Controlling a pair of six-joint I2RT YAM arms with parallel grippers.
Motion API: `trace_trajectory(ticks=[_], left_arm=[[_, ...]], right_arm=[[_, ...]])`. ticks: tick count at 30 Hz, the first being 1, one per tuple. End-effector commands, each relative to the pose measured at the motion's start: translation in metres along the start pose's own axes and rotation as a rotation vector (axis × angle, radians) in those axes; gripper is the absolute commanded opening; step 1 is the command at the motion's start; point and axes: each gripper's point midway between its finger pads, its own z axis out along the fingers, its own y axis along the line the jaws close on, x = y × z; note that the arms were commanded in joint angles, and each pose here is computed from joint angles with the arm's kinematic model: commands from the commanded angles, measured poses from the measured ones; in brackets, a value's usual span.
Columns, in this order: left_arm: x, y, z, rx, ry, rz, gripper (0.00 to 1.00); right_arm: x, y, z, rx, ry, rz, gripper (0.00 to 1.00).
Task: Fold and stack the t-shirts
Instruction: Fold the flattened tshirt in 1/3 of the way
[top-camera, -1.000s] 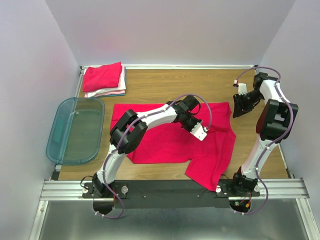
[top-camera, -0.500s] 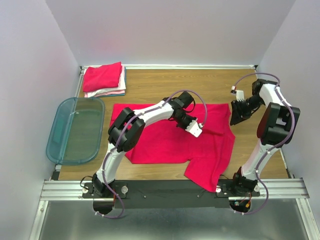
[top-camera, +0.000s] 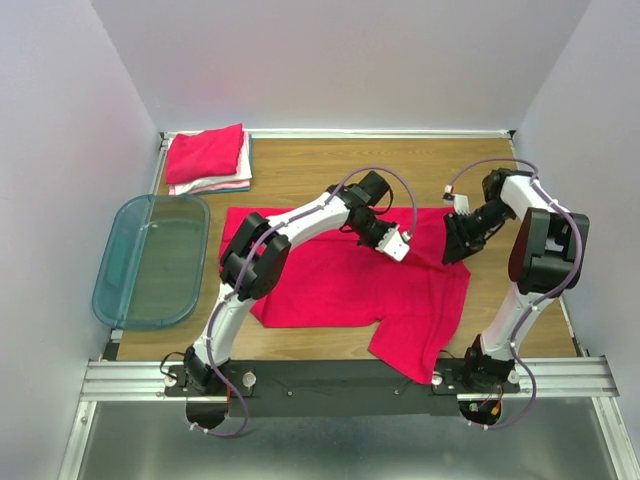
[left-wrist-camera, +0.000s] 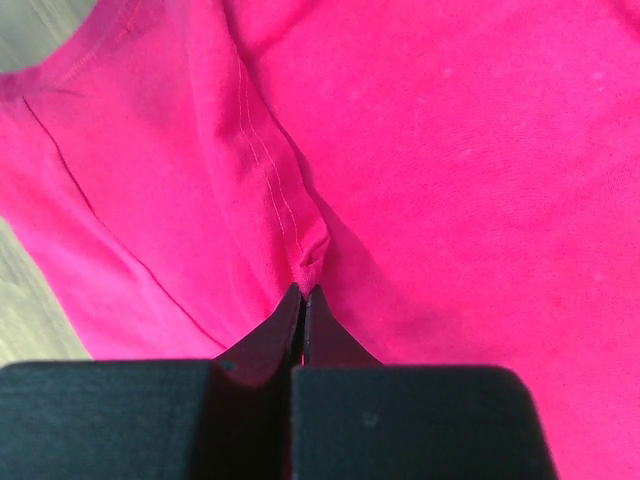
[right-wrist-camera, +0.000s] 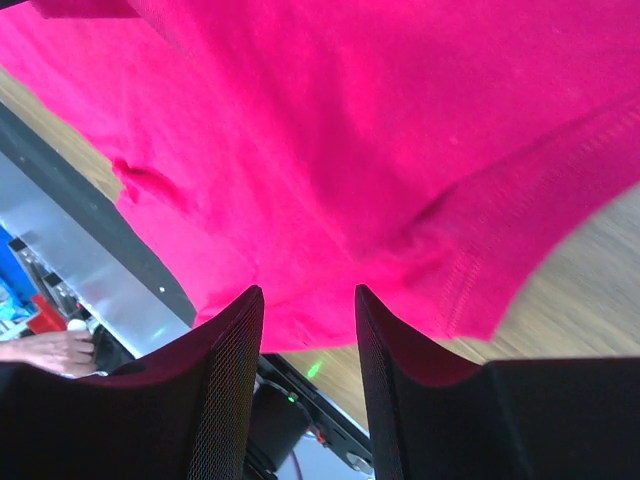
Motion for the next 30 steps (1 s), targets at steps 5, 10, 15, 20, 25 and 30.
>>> trace_trajectory(ticks=[5, 10, 15, 20, 25, 30], left_arm=[[0.005, 0.006, 0.002, 0.002, -0.057, -0.119, 0.02], [0.011, 0.027, -0.001, -0.043, -0.08, -0.243, 0.02], [0.031, 0.047, -0.007, -0.075, -0.128, -0.451, 0.01], [0.05, 0.052, -0.008, -0.099, -0.162, -0.657, 0.01], [0.067, 0.058, -0.008, -0.125, -0.215, -0.878, 0.0], [0.081, 0.051, -0.001, -0.086, -0.271, -1.068, 0.0]], right_arm=[[-0.007, -0.003, 0.03, 0.016, 0.018, 0.036, 0.49], [-0.037, -0.026, 0.025, 0.126, -0.064, 0.056, 0.39], [-0.09, -0.052, -0.001, 0.264, -0.194, 0.065, 0.31], [-0.113, -0.069, -0.013, 0.336, -0.223, 0.062, 0.3], [-0.119, -0.042, -0.04, 0.32, -0.296, -0.07, 0.3], [-0.1, -0.022, -0.048, 0.32, -0.302, -0.22, 0.31]])
